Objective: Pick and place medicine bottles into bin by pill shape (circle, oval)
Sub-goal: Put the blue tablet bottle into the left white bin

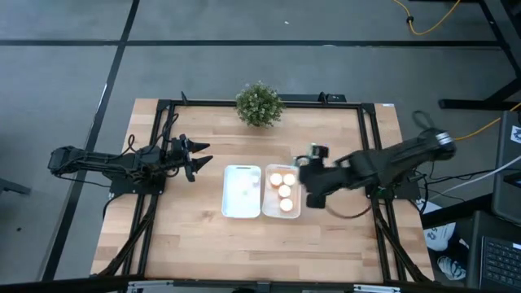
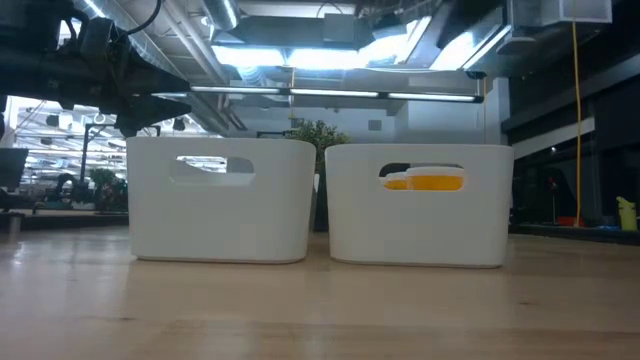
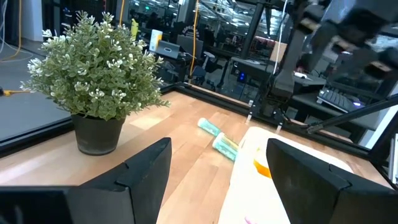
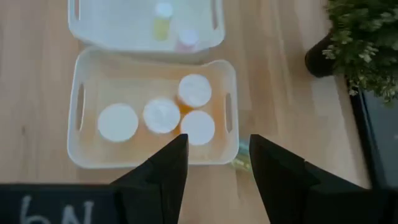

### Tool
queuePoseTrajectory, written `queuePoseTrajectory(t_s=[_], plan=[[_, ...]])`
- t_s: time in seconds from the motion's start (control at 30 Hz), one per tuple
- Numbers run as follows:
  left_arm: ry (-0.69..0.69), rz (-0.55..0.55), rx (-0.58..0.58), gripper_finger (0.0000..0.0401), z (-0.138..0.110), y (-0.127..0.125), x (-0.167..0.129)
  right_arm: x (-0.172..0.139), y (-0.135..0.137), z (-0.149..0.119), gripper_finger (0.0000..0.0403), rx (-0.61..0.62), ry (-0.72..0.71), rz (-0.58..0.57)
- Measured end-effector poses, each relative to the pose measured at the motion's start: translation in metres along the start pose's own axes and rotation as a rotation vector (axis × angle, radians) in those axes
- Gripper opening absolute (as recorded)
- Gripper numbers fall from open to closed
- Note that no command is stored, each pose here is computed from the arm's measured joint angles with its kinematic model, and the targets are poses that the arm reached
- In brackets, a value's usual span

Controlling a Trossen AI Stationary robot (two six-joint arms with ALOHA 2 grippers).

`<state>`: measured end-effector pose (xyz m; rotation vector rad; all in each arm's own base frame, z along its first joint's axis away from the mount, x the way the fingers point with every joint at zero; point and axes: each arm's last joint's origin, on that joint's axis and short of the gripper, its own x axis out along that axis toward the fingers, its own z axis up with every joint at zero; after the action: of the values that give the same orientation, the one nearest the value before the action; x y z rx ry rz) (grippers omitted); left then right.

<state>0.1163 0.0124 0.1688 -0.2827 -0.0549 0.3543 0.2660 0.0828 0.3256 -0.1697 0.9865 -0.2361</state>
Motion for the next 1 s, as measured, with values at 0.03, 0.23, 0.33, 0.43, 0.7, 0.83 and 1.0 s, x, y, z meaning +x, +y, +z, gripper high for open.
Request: queuePoseTrajectory(t_s=[0.03,0.23,0.33,0.43,0.7,0.83,1.0], plan=[[0.0,0.0,0.0,0.0255,0.0,0.0,0.0,0.0,-0.006,-0.012,0.0172,0.031,-0.046,0.002],[0.0,0.0,0.0,0.0255,0.0,0.0,0.0,0.02,-0.032,-0.071,0.0172,0.189,-0.294,-0.048],[0.0,0.0,0.0,0.0255,0.0,0.0,0.0,0.036,-0.042,-0.092,0.0172,0.259,-0.355,-0.09],[0.0,0.0,0.0,0.0255,0.0,0.0,0.0,0.05,-0.052,-0.106,0.0172,0.365,-0.359,-0.127],[0.0,0.0,0.0,0.0255,0.0,0.0,0.0,0.07,-0.083,-0.121,0.0172,0.475,-0.258,-0.14],[0.0,0.0,0.0,0.0255,0.0,0.0,0.0,0.076,-0.098,-0.121,0.0172,0.417,-0.246,-0.111],[0.0,0.0,0.0,0.0255,0.0,0.0,0.0,0.099,-0.114,-0.124,0.0172,0.467,-0.15,-0.07]])
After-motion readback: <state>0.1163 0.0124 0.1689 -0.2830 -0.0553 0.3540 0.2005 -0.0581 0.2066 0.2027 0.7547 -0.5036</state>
